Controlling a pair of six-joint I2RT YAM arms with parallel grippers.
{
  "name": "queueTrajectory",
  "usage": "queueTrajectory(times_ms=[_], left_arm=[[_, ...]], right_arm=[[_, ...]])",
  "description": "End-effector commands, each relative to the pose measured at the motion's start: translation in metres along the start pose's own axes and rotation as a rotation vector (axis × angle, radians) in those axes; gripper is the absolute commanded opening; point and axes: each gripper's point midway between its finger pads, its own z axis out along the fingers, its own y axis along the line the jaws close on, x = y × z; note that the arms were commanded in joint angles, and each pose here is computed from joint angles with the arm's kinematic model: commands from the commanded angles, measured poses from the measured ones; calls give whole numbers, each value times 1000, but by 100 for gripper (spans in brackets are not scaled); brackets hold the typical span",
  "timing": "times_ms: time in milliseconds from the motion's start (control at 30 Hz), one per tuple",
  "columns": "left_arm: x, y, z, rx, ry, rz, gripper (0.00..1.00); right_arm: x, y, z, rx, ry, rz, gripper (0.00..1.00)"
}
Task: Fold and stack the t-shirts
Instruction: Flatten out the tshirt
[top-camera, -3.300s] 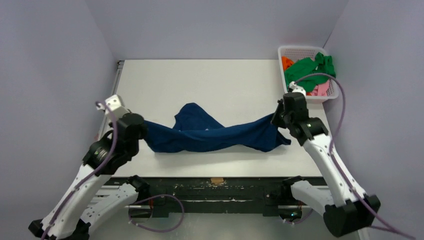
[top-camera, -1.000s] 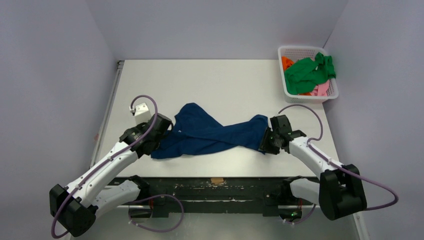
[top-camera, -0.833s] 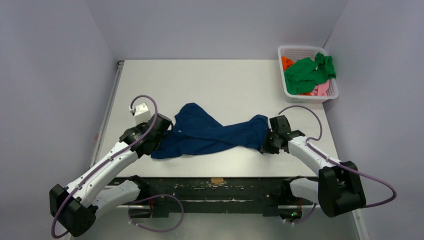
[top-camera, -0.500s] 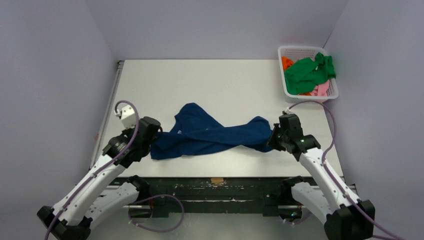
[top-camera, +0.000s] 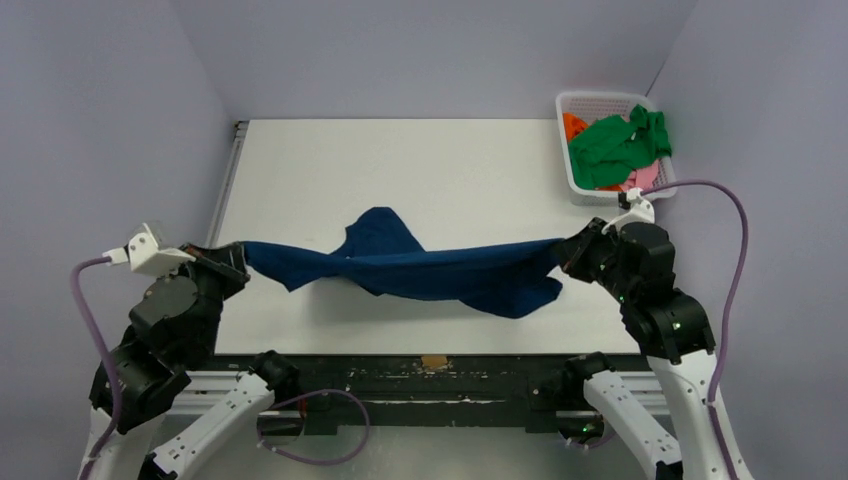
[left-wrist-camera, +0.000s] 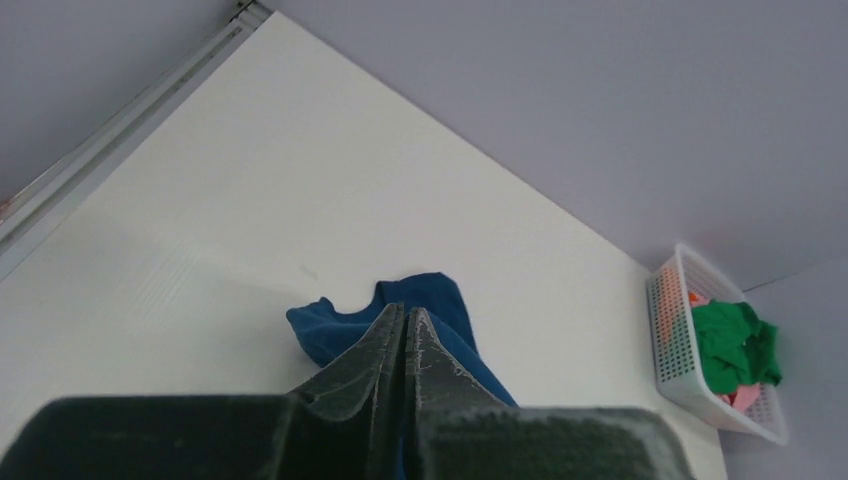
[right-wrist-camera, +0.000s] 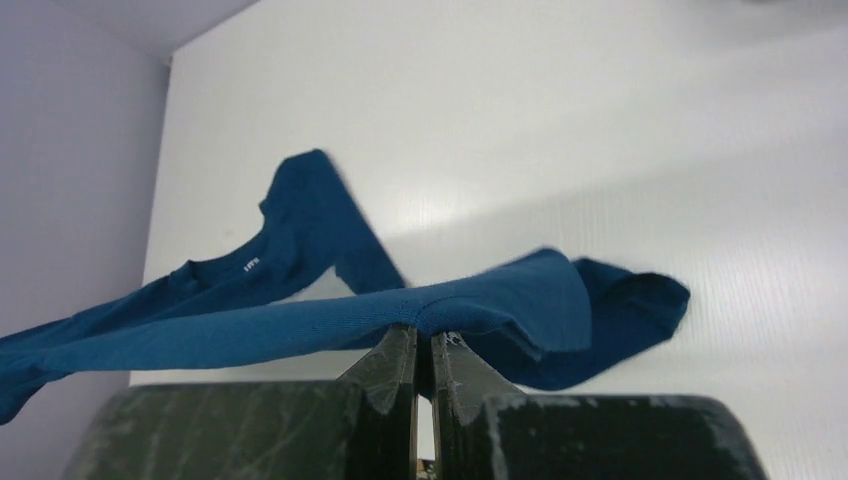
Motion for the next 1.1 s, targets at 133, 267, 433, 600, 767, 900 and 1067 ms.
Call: queueTrajectory(times_ms=[133,267,433,600,767,900,1067], left_arm=[[-75,-88,50,2,-180,179,0],[-127,-148,117,-23,-185,254,0],[-230,-230,166,124,-403,331,0],[-300,-262,98,329,-720,285,0],[-291,-254,75,364,-648,317,0],[-210,-206,115,248,-427,400,0],[-48,-129,130,269,-98,386,0]], right_arm=[[-93,58,53,-62,-129,-67,0],[-180,92,107,-120,-198,-77,0],[-313,138,137,-269,-351,-46,0],[-372,189,69,-664,-510,-19,0],[-345,156,71,-620,-473,-47,0],[-262,110,121,-534,-211,-52,0],[-146,31,172,-377,-7,-6,0]])
